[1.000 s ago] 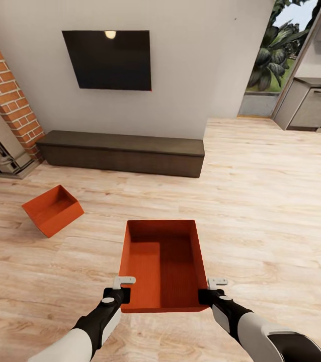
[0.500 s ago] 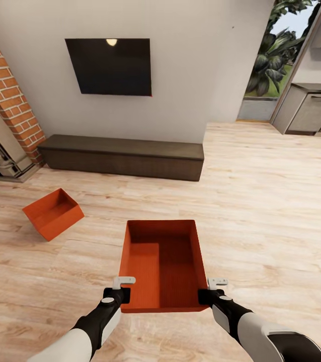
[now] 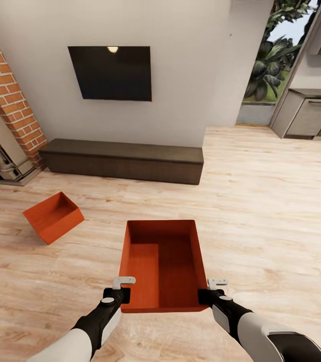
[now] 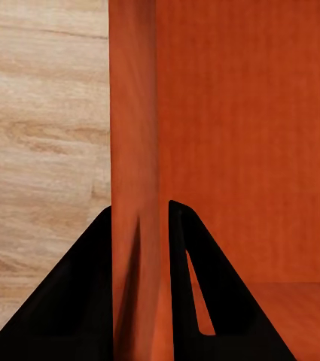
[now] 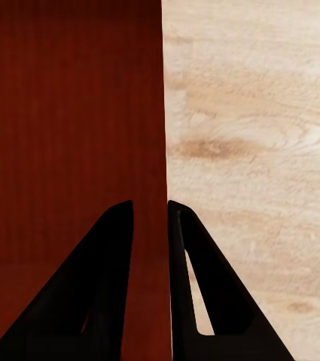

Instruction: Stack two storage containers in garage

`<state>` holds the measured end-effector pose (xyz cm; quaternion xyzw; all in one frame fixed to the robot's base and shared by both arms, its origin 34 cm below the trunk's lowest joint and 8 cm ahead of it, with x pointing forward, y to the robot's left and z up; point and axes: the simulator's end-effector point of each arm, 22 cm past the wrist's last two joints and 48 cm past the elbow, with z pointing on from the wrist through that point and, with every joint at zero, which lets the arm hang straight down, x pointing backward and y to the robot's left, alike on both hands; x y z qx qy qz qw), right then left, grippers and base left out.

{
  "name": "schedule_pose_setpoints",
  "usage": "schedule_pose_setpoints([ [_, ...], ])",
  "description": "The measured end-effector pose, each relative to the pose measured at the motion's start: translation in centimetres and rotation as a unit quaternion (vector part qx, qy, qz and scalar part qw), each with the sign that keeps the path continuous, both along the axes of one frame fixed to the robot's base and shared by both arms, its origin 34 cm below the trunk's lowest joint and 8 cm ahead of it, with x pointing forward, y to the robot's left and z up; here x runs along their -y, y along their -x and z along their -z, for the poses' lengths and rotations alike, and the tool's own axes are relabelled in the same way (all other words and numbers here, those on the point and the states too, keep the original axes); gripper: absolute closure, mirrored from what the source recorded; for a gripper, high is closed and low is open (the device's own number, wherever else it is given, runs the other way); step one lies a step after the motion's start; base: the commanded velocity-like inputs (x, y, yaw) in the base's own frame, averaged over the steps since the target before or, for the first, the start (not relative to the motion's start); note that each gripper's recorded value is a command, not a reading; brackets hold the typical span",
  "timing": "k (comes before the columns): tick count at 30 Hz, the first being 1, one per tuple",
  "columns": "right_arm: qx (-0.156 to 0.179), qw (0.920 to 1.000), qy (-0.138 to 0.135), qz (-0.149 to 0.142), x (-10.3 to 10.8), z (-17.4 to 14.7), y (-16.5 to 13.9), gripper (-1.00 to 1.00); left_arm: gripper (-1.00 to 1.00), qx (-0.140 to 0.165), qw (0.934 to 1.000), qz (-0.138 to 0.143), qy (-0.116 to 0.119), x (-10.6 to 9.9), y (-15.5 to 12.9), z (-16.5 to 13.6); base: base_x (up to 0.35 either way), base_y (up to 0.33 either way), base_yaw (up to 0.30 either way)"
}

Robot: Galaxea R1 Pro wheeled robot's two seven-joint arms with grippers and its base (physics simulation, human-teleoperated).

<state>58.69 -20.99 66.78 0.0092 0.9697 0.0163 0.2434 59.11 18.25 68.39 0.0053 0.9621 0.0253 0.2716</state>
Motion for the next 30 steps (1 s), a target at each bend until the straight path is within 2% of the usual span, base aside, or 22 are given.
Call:
schedule_pose_setpoints([
  [30, 0.024, 0.9997, 0.000, 0.000, 0.0, -2.3, -1.6, 1.00, 1.00, 0.024, 0.9997, 0.000, 0.000, 0.0, -1.5, -2.3, 0.000, 0.000, 0.000],
])
